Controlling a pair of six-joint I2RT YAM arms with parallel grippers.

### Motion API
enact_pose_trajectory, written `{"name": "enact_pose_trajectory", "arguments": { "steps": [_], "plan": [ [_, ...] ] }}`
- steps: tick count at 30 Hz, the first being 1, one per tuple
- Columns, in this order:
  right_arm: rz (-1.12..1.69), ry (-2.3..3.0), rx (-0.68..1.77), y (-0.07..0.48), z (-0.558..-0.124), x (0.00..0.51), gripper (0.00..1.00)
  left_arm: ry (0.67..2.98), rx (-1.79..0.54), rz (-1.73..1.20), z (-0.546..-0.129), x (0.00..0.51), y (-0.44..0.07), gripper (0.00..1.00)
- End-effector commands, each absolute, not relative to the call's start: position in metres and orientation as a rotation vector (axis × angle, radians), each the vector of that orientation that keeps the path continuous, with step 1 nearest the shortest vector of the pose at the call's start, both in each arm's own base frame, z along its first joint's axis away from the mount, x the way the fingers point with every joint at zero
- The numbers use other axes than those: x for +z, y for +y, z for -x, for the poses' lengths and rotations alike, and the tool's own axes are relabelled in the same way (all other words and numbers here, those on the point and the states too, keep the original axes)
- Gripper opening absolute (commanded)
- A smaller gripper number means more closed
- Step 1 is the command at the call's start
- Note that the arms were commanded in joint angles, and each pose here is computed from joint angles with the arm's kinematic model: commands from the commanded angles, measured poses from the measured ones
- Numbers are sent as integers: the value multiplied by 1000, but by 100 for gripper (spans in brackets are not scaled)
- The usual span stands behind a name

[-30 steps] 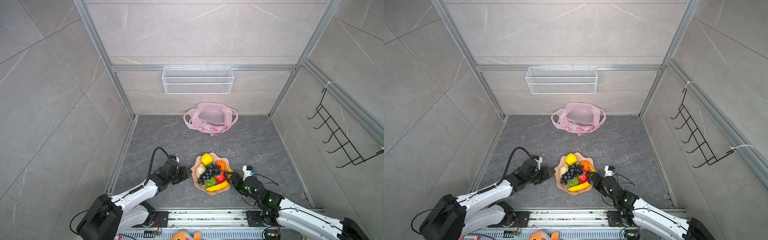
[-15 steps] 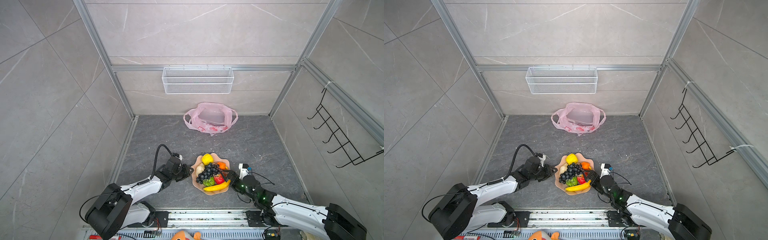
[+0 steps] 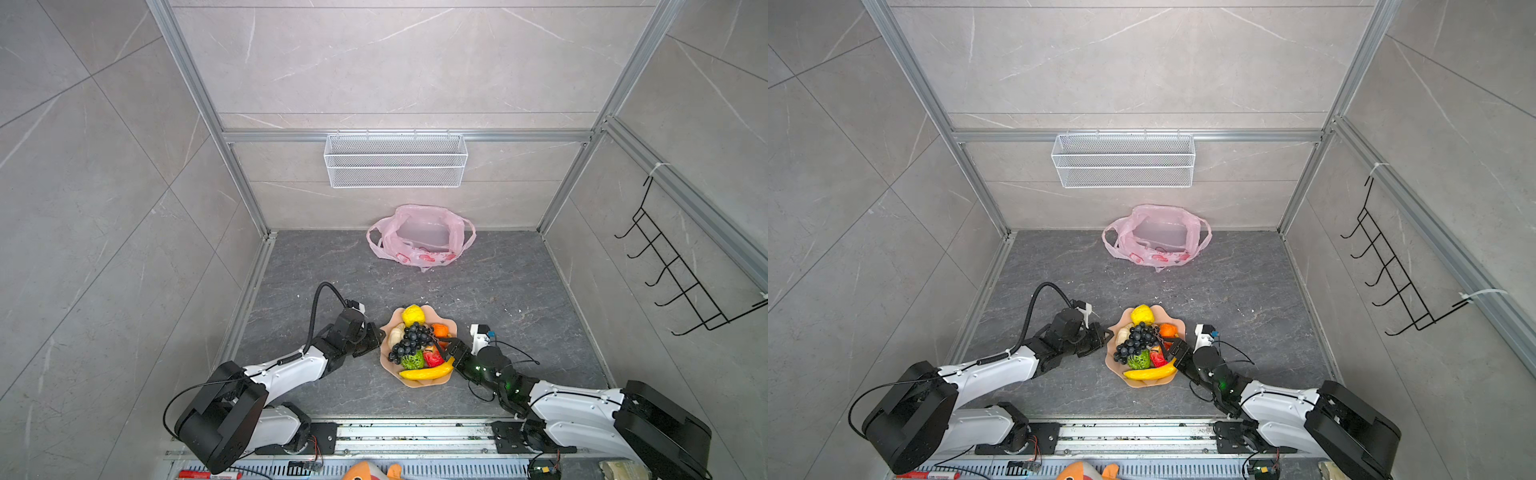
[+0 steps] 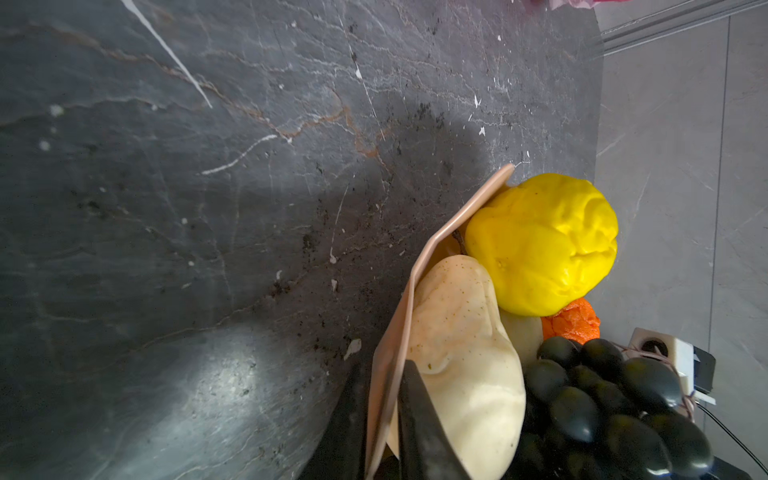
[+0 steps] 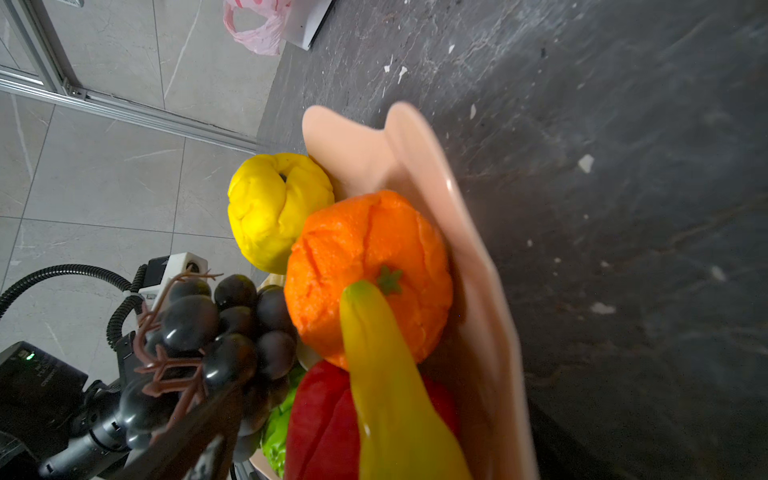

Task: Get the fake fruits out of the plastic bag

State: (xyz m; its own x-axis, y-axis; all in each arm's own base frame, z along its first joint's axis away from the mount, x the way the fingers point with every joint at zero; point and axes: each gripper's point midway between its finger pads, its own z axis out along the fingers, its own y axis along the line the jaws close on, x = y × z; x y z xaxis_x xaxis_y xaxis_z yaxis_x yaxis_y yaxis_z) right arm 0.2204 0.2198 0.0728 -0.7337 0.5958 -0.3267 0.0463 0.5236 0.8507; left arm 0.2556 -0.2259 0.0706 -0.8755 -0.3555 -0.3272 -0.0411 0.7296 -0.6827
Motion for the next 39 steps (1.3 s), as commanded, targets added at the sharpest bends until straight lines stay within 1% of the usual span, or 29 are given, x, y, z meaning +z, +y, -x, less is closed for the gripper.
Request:
{"name": "enact_pose_trajectory", "arguments": {
  "steps": [1, 10, 18, 25, 29, 35, 37, 39],
  "plan": [
    [-457, 2091, 1246, 236, -233, 97, 95, 2428, -918, 281, -274, 86, -224, 16],
    [-450, 2078, 1280, 251, -254, 96, 95, 2348, -873, 348, -308, 93, -202, 12],
    [-392, 2070, 1232, 259, -274, 101, 94, 2249, -767, 247, -334, 113, -198, 11],
    [-410, 2079, 1209, 256, -286, 98, 94, 2245, -751, 260, -349, 104, -193, 11],
    [-417, 2088, 1196, 252, -286, 96, 94, 2250, -767, 260, -349, 93, -194, 12],
    [-412, 2097, 1180, 249, -284, 96, 94, 2240, -778, 247, -345, 93, -193, 16],
    [-411, 2101, 1169, 247, -283, 96, 95, 2242, -770, 242, -343, 94, -191, 20],
    [-401, 2105, 1148, 244, -282, 98, 96, 2244, -758, 238, -341, 97, -190, 27]
  ]
}}
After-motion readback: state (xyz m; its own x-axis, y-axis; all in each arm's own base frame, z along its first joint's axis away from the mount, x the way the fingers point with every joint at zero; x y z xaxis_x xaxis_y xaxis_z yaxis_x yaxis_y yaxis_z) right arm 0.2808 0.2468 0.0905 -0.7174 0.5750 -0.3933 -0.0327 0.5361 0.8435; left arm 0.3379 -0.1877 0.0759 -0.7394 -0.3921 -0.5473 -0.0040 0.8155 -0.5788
